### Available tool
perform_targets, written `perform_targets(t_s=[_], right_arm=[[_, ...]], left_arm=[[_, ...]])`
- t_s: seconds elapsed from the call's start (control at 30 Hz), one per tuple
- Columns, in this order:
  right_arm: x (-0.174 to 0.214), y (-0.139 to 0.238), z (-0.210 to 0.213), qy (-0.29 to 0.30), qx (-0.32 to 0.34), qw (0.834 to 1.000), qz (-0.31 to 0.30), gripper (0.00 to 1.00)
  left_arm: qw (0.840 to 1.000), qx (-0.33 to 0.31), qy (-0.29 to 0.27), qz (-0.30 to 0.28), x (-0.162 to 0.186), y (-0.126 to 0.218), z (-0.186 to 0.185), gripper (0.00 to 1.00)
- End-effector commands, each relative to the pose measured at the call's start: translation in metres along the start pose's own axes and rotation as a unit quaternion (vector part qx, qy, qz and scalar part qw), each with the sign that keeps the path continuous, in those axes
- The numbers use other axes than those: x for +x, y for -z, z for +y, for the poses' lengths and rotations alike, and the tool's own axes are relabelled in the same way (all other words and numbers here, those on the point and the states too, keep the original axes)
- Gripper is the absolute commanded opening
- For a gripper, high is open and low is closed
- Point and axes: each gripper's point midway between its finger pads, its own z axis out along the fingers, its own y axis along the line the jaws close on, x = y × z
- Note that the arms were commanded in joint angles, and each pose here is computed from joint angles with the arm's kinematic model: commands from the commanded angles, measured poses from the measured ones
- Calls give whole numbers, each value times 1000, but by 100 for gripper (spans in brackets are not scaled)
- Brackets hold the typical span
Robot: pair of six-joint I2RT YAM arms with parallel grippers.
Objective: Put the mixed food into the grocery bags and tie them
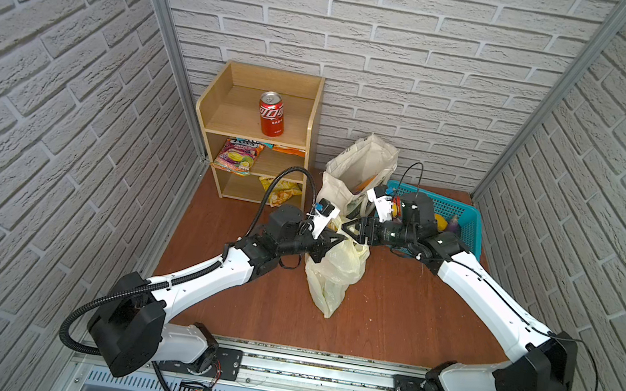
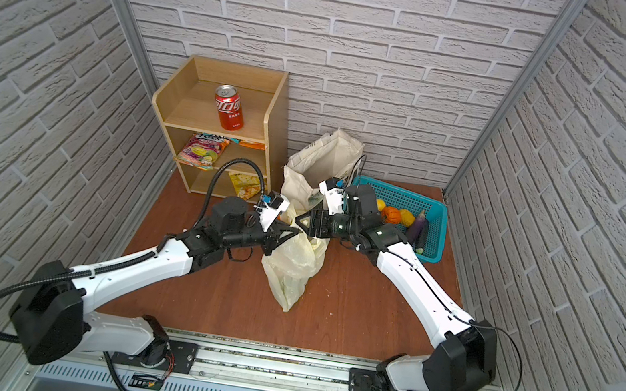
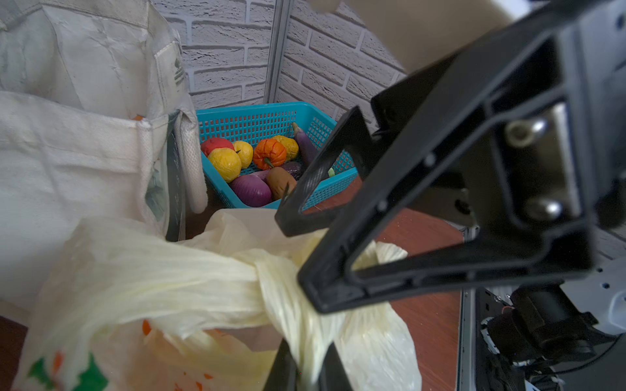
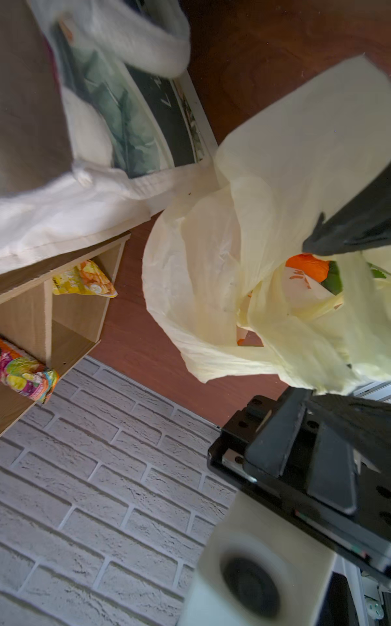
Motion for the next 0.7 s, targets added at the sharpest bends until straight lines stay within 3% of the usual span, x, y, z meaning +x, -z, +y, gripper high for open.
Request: perform_targets(t_s=[0.0,0.1,0.2,0.3,0.43,0.67], right_arm=[[-10,-3,18,8,-18,1000,-10,66],[-4,-19,11,-11,-20,1000,6,56],[3,-35,5,-34,-30,999,29,26],[3,-40,-1,-52,-44,997,39,7],[-4,-31,-6,-65,-60,996,18,5],[-12,-7,-1,-63,-124,990,-13,5]], left_arm=[[1000,9,-20,-15,-15,-1,-5,14],[1000,16,-23,-11,-14,-3,-7,18],[999,28,-27,-11,-15,-3,-12,27],[999,28,-31,-13,-15,3,-14,40],[999,23,-42,-25,-18,23,-19,58],[990,-69,3,-121,-34,79,21,62]])
